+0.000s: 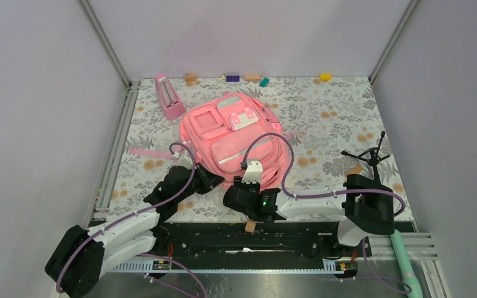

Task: Pack the student bag
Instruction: Zip the student bag at the center of the board.

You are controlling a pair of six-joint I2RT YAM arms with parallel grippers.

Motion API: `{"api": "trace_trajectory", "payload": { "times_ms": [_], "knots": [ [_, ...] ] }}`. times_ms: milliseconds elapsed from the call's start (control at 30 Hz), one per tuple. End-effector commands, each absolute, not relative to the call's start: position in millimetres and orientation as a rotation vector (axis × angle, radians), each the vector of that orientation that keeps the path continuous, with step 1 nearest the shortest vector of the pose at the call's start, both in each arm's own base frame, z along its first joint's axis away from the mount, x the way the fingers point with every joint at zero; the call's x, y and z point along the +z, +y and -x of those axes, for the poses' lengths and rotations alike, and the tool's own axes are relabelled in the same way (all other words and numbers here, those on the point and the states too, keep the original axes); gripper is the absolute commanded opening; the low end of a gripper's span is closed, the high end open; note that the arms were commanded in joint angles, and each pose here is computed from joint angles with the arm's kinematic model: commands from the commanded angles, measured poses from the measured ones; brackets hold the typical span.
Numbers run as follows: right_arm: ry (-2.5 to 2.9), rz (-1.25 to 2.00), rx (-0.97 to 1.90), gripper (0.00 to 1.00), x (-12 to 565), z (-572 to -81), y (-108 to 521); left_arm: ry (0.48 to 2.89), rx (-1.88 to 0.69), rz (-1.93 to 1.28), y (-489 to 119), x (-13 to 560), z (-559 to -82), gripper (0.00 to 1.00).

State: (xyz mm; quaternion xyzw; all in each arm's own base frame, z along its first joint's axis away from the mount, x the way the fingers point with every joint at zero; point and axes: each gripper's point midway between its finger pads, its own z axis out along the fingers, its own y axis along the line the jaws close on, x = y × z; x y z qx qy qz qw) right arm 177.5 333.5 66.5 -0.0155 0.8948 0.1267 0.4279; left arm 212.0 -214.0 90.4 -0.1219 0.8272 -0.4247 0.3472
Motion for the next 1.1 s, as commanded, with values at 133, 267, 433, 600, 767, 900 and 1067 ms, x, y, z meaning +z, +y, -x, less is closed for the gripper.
{"api": "trace_trajectory", "payload": {
  "times_ms": [133,267,433,600,767,900,1067],
  "knots": [
    [2.150,-0.037,0.190,0.32,69,-198,310,2.052,-1.150,0.277,-218,116,-218,0.10],
    [2.151,-0.035,0.175,0.17,66,-200,308,2.057,-1.147,0.277,-218,115,-218,0.10],
    [2.156,-0.020,0.176,0.00,68,-200,307,2.062,-1.132,0.267,-218,115,-219,0.10],
    [2.099,0.173,0.232,0.00,85,-199,310,2.079,-1.085,0.211,-217,118,-223,0.11],
    [2.134,0.333,0.450,0.00,86,-186,324,2.113,-0.999,0.143,-214,119,-230,0.10],
    [2.203,0.419,0.467,0.00,87,-176,321,2.158,-0.884,0.081,-206,116,-234,0.07],
    [2.314,0.454,0.596,0.00,86,-166,313,2.169,-0.809,0.035,-200,116,-238,0.04]
  ]
}}
